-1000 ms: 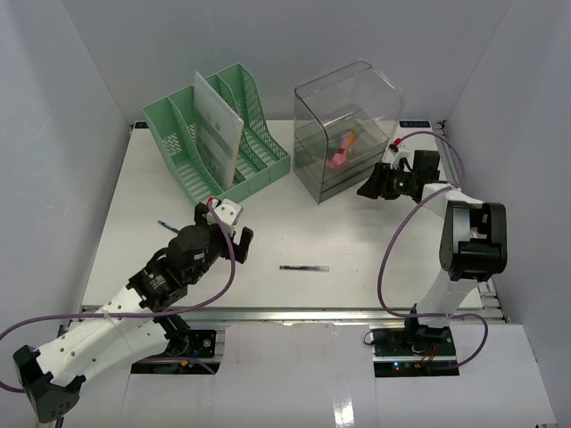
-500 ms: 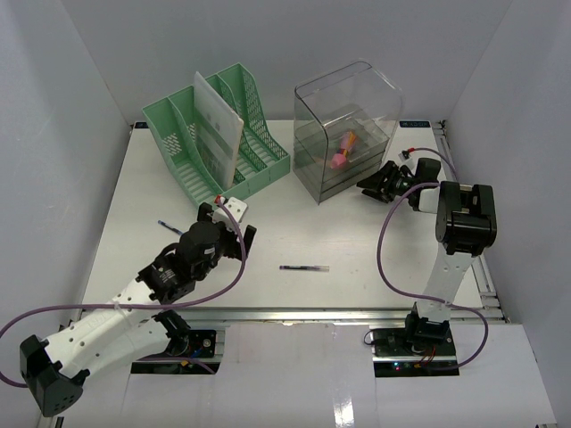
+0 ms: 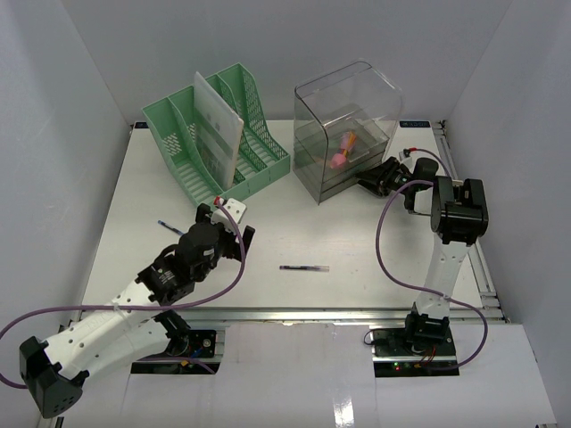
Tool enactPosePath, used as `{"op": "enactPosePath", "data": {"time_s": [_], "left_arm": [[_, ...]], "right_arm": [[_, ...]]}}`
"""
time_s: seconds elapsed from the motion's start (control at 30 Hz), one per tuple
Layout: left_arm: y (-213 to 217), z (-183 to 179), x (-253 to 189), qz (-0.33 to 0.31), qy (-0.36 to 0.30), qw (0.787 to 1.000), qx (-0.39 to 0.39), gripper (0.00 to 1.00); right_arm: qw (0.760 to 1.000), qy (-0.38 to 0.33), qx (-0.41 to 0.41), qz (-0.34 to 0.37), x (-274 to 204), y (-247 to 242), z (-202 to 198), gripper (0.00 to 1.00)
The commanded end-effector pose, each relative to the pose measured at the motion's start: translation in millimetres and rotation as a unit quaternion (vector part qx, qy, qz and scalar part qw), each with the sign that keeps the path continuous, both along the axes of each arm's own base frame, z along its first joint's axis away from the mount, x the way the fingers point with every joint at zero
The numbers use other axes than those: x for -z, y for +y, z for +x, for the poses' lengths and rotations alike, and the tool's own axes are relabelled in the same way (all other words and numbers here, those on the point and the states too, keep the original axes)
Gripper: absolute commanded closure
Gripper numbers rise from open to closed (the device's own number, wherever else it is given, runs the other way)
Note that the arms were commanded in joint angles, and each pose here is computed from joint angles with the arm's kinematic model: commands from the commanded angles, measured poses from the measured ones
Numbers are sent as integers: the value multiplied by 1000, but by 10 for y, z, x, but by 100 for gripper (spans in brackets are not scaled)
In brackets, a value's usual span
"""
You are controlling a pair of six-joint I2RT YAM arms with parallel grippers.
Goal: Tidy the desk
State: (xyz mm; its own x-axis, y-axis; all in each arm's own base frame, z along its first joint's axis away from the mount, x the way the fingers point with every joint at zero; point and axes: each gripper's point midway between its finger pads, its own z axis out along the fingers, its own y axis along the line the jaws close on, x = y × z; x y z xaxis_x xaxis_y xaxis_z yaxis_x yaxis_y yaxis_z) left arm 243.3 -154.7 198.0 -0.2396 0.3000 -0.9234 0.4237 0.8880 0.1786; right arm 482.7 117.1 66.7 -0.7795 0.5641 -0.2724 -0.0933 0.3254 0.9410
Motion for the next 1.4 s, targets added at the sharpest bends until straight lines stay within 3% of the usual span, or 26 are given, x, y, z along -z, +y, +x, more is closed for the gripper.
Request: {"op": "enactPosePath", "data": {"time_s": [0.0, 0.17, 0.43, 0.7, 1.0, 1.03, 1.07, 1.13, 1.2, 1.37], "left_arm": [[13, 28, -28, -2, -9, 1000, -5, 2], [13, 25, -25, -2, -9, 1000, -5, 2], [4, 23, -19, -3, -8, 1000, -2, 2], [-34, -8, -46, -15, -8, 1000, 9, 2], [-174, -80, -102, -42, -2, 998, 46, 2], [-188, -92, -114, -47, -2, 998, 51, 2], [-198, -99, -129, -50, -4, 997, 54, 2], [-224, -119, -135, -64, 1, 996, 57, 2], [-240, -137, -148, -75, 5, 995, 58, 2], [-252, -185, -167, -94, 15, 994, 59, 2]], "right_arm": [[1000, -27, 11, 11, -110, -30, 172, 56], [999, -28, 17, 20, -108, -30, 225, 65], [999, -26, 24, 18, -66, -57, 155, 92], [999, -23, 32, 10, -63, -226, -86, 92], [999, 8, 32, -17, 93, -514, -710, 92], [999, 6, 31, -19, 82, -530, -732, 90], [999, 4, 27, -19, 63, -534, -735, 82], [1000, -3, 13, -22, 34, -534, -719, 57], [999, -13, 2, -31, 13, -531, -719, 40], [996, -65, -33, -51, -233, -472, -811, 32]]}}
